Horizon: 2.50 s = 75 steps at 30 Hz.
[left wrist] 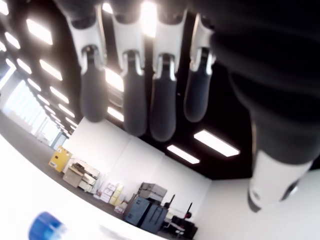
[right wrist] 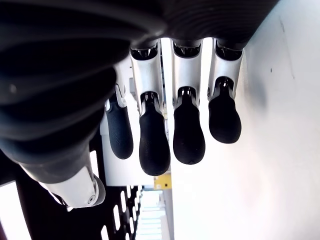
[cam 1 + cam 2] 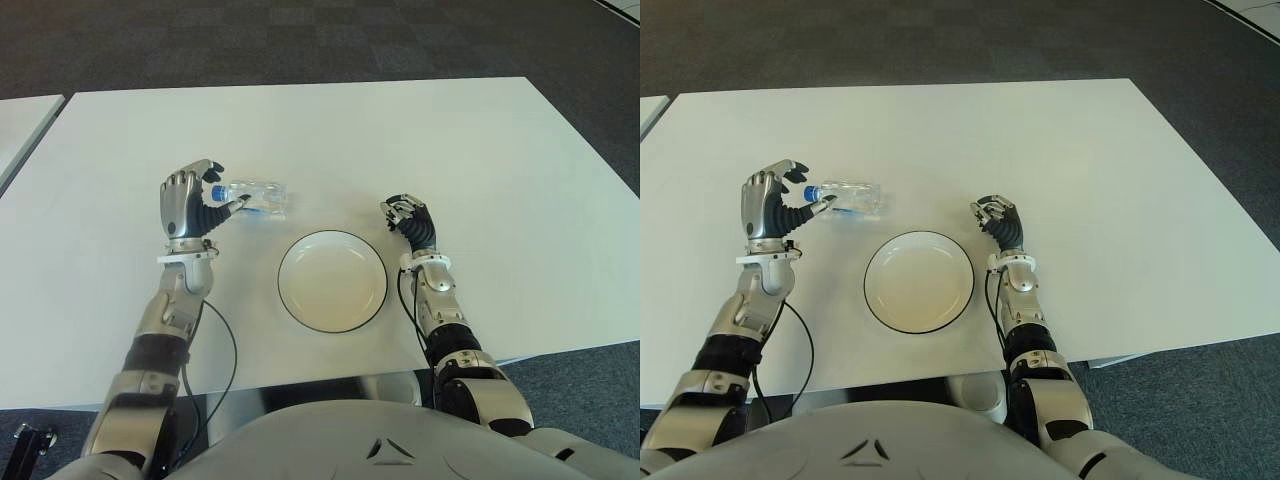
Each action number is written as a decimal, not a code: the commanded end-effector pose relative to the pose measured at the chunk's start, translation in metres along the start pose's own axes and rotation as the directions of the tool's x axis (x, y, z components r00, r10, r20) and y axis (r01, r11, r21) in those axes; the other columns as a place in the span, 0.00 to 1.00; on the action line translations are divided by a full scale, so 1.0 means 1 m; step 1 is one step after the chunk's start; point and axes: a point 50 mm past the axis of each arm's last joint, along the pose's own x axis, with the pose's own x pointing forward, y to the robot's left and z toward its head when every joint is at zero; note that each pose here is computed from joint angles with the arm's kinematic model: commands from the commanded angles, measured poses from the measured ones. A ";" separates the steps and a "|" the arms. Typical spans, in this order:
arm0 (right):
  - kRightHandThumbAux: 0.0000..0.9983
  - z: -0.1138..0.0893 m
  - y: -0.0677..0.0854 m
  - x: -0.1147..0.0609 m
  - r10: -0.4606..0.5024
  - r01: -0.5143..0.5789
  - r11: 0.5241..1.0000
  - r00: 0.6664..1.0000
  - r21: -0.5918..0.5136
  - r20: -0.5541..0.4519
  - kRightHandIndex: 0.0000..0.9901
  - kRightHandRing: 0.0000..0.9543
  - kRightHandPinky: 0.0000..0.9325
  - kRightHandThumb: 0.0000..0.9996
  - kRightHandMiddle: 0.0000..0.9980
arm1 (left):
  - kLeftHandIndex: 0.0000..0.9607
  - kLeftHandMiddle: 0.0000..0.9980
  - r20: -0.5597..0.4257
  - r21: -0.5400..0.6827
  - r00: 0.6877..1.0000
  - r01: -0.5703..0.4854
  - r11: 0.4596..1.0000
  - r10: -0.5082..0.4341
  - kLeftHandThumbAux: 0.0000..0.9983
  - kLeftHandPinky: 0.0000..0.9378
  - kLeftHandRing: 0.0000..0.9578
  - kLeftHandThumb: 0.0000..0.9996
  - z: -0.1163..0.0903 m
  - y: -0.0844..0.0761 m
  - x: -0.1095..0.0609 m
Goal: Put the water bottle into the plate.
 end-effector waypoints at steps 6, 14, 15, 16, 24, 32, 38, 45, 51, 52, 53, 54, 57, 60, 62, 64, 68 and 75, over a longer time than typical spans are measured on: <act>0.73 -0.010 0.000 -0.006 -0.012 0.012 1.000 0.998 -0.007 -0.055 0.44 0.72 0.74 0.71 0.70 | 0.05 0.03 0.062 0.210 0.992 0.097 0.973 -0.112 0.47 0.03 0.03 0.65 -0.004 -0.025 0.014; 0.73 -0.010 0.000 -0.006 -0.013 0.012 1.000 0.999 -0.011 -0.053 0.44 0.72 0.75 0.71 0.70 | 0.00 0.00 0.017 0.306 0.977 0.199 0.931 -0.215 0.23 0.00 0.00 0.55 -0.013 -0.042 0.023; 0.73 -0.010 0.000 -0.006 -0.012 0.012 1.000 0.998 -0.011 -0.054 0.44 0.72 0.75 0.71 0.70 | 0.00 0.00 0.009 0.317 0.974 0.213 0.924 -0.228 0.22 0.00 0.00 0.54 -0.015 -0.044 0.024; 0.73 -0.010 0.000 -0.006 -0.012 0.012 1.000 0.998 -0.011 -0.054 0.44 0.72 0.75 0.71 0.70 | 0.00 0.00 0.004 0.324 0.972 0.221 0.920 -0.235 0.20 0.00 0.00 0.53 -0.015 -0.045 0.025; 0.73 -0.011 0.000 -0.006 -0.012 0.011 1.000 0.998 -0.004 -0.059 0.44 0.72 0.75 0.71 0.70 | 0.00 0.00 -0.039 0.377 0.937 0.336 0.863 -0.348 0.13 0.00 0.00 0.49 -0.020 -0.056 0.029; 0.73 -0.011 0.000 -0.006 -0.012 0.014 1.000 0.998 0.018 -0.064 0.44 0.72 0.74 0.71 0.70 | 0.00 0.00 -0.072 0.406 0.888 0.442 0.800 -0.454 0.12 0.00 0.00 0.50 -0.021 -0.064 0.028; 0.73 -0.011 -0.001 -0.006 -0.016 0.017 1.000 0.998 0.017 -0.060 0.44 0.73 0.76 0.71 0.70 | 0.00 0.00 -0.094 0.423 0.855 0.498 0.757 -0.510 0.12 0.00 0.00 0.52 -0.020 -0.069 0.025; 0.73 -0.010 -0.001 -0.007 -0.019 0.019 1.000 0.998 0.003 -0.055 0.44 0.73 0.75 0.71 0.70 | 0.00 0.00 -0.133 0.431 0.801 0.577 0.694 -0.583 0.13 0.00 0.00 0.53 -0.020 -0.078 0.016; 0.73 -0.010 -0.001 -0.008 -0.021 0.021 1.000 0.998 0.004 -0.059 0.44 0.72 0.74 0.71 0.70 | 0.00 0.00 -0.156 0.430 0.767 0.620 0.656 -0.622 0.15 0.00 0.00 0.53 -0.022 -0.082 0.009; 0.73 -0.010 -0.001 -0.008 -0.021 0.021 1.000 0.998 0.004 -0.061 0.44 0.72 0.74 0.71 0.70 | 0.00 0.00 -0.161 0.428 0.759 0.629 0.649 -0.630 0.15 0.00 0.00 0.53 -0.023 -0.082 0.008; 0.73 -0.010 -0.001 -0.008 -0.021 0.021 1.000 0.998 0.004 -0.062 0.44 0.72 0.74 0.71 0.70 | 0.00 0.00 -0.167 0.427 0.751 0.639 0.640 -0.639 0.15 0.00 0.00 0.53 -0.024 -0.083 0.006; 0.73 -0.010 -0.002 -0.008 -0.021 0.021 1.000 0.998 0.004 -0.063 0.44 0.72 0.74 0.71 0.70 | 0.00 0.00 -0.171 0.426 0.745 0.646 0.634 -0.644 0.16 0.00 0.00 0.52 -0.024 -0.083 0.005; 0.73 -0.010 -0.002 -0.008 -0.021 0.021 1.000 0.998 0.003 -0.064 0.44 0.72 0.74 0.71 0.70 | 0.00 0.00 -0.177 0.425 0.734 0.657 0.622 -0.655 0.16 0.00 0.00 0.52 -0.026 -0.084 0.003; 0.73 -0.010 -0.002 -0.008 -0.017 0.017 1.000 0.998 0.002 -0.061 0.44 0.72 0.74 0.71 0.70 | 0.00 0.00 -0.188 0.425 0.715 0.677 0.601 -0.673 0.16 0.00 0.00 0.52 -0.029 -0.084 -0.003; 0.73 -0.010 -0.003 -0.008 -0.015 0.015 1.000 0.998 0.001 -0.059 0.44 0.72 0.75 0.71 0.70 | 0.00 0.00 -0.195 0.425 0.703 0.689 0.587 -0.685 0.18 0.00 0.00 0.53 -0.031 -0.085 -0.007; 0.73 -0.010 -0.003 -0.008 -0.015 0.015 1.000 0.998 0.000 -0.059 0.44 0.72 0.75 0.71 0.70 | 0.00 0.00 -0.197 0.426 0.698 0.694 0.581 -0.689 0.18 0.00 0.00 0.53 -0.031 -0.086 -0.009; 0.73 -0.010 -0.003 -0.008 -0.015 0.015 1.000 0.998 -0.007 -0.060 0.44 0.72 0.75 0.71 0.70 | 0.00 0.00 -0.205 0.428 0.679 0.710 0.559 -0.705 0.20 0.00 0.00 0.54 -0.032 -0.088 -0.015; 0.73 -0.010 -0.003 -0.008 -0.019 0.018 1.000 0.998 -0.017 -0.068 0.44 0.73 0.75 0.71 0.70 | 0.00 0.00 -0.247 0.446 0.597 0.769 0.457 -0.763 0.22 0.00 0.00 0.57 -0.034 -0.095 -0.028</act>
